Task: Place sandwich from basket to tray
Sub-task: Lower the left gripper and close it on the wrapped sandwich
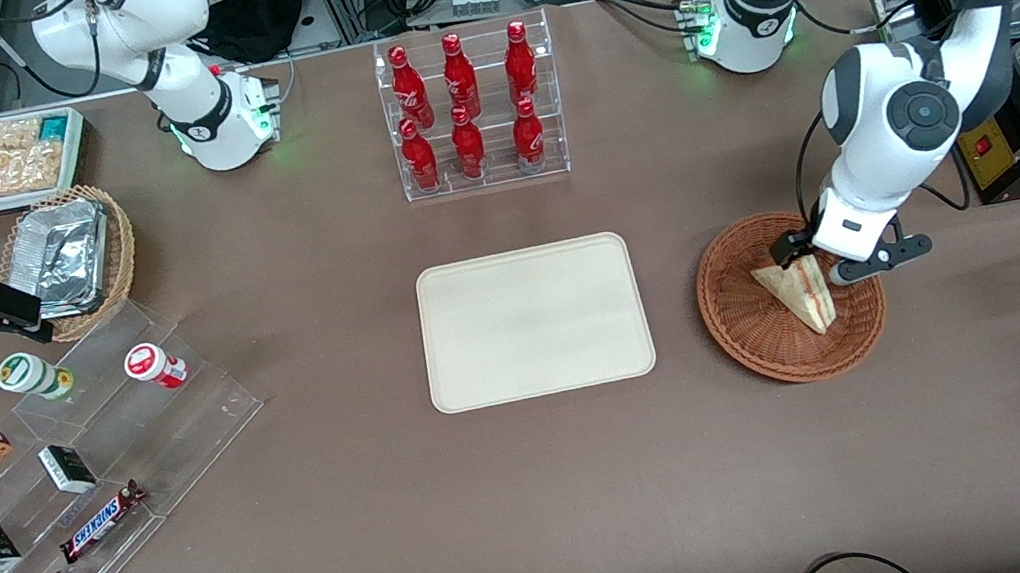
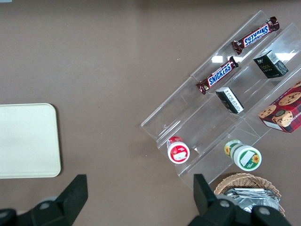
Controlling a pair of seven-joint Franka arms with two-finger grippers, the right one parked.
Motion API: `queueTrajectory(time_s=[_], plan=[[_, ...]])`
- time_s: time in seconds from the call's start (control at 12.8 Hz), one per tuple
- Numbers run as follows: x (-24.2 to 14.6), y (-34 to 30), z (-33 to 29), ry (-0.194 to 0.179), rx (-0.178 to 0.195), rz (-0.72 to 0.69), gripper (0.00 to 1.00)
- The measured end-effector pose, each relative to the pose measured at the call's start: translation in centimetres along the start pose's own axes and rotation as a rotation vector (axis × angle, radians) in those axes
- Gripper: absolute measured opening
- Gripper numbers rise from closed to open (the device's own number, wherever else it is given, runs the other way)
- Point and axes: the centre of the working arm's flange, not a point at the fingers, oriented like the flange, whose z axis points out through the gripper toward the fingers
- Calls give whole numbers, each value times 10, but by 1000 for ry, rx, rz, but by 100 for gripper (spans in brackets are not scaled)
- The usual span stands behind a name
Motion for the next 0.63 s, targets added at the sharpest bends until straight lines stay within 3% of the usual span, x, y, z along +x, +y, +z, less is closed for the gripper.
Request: queueTrajectory(time_s=[0.39,0.63], plan=[[-6,-2,21,-23,7,-321,100],[-6,-2,36,-36,10,-407,100]])
